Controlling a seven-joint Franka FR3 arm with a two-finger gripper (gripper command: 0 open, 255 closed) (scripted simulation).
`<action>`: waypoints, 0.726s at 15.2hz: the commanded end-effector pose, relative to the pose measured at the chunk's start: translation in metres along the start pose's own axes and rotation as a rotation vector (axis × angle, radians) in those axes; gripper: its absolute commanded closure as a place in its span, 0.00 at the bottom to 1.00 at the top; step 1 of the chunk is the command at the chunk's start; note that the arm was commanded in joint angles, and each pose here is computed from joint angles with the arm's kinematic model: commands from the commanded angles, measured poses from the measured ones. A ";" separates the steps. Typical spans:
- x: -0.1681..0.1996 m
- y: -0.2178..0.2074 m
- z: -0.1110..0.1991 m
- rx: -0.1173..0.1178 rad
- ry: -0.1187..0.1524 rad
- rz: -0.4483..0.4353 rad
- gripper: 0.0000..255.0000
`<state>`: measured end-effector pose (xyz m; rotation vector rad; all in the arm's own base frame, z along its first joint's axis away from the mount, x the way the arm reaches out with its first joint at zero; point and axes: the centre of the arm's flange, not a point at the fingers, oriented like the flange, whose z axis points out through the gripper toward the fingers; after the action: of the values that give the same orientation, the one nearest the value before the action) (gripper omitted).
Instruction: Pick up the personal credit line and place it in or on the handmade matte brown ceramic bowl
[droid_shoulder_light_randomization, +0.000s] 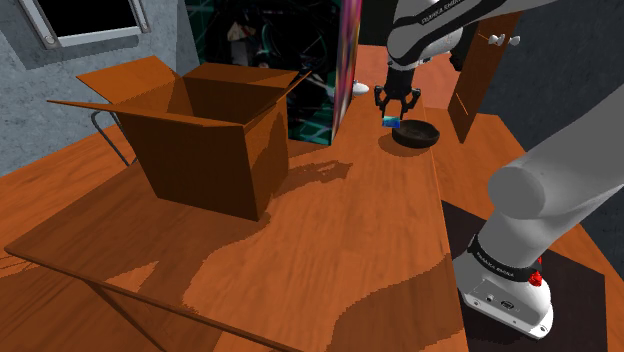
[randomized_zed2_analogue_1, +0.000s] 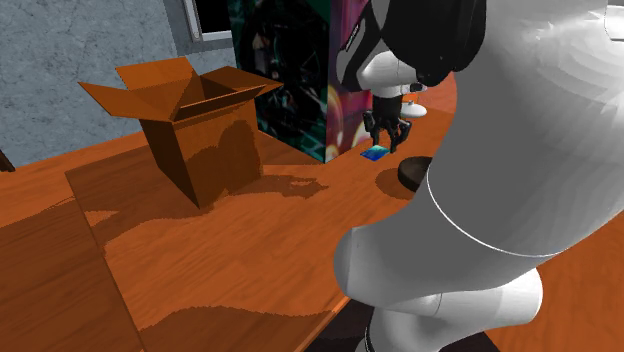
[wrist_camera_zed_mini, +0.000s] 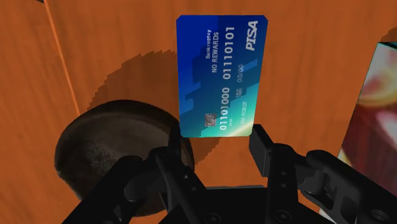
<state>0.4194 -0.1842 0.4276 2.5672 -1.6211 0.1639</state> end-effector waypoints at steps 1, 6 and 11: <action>0.020 0.013 0.003 0.000 0.000 -0.002 1.00; 0.074 0.050 0.009 0.000 0.000 -0.002 1.00; 0.128 0.087 0.016 0.000 0.000 -0.002 1.00</action>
<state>0.3977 -0.3270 0.4347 2.5676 -1.6203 0.1642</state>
